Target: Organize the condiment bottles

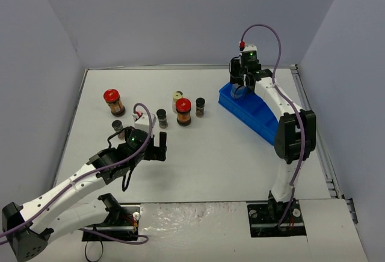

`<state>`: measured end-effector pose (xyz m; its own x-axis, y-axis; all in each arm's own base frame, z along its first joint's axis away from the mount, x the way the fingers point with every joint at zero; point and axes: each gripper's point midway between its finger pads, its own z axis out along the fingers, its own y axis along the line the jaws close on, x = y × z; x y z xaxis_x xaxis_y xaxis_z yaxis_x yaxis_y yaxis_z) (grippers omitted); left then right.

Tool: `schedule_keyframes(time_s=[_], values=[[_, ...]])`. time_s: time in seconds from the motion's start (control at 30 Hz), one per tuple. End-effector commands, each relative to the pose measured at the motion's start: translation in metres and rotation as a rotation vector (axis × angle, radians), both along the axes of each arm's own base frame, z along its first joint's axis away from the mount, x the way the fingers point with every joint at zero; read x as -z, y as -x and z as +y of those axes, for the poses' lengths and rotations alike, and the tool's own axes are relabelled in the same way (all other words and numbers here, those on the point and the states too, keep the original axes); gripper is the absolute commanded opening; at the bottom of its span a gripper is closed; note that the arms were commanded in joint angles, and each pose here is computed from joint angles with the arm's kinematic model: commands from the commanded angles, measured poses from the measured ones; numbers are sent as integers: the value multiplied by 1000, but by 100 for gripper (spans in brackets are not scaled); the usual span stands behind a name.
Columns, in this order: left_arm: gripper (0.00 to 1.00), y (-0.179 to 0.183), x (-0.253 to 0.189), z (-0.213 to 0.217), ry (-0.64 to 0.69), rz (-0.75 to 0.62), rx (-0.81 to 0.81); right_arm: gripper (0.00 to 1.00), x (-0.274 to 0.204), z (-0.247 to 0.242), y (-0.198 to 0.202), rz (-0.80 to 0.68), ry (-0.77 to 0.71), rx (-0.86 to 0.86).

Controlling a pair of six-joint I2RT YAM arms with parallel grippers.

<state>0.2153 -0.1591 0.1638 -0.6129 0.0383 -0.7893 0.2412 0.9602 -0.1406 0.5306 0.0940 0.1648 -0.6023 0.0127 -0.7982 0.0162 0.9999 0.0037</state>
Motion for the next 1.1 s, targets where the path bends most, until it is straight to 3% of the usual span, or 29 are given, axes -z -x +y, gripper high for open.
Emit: schedule_keyframes(time_s=[0.0, 0.17, 0.33, 0.57, 0.9, 1.07], values=[[97, -9, -34, -7, 58, -72, 10, 0, -19, 4, -24, -116, -12, 3], [97, -9, -36, -5, 60, -81, 6, 11, -2, 9, -24, -83, -24, -10], [97, -12, -33, -7, 58, -78, 5, 39, 9, 11, -22, -59, -34, -17], [97, -17, -36, -12, 67, -81, 5, 80, -17, 16, -16, -91, -56, -41], [97, -36, -55, -10, 44, -111, -40, 98, -98, 21, 38, -184, -104, -88], [97, -56, -60, 3, 58, -86, -122, 100, -132, 44, 84, -244, -118, -208]])
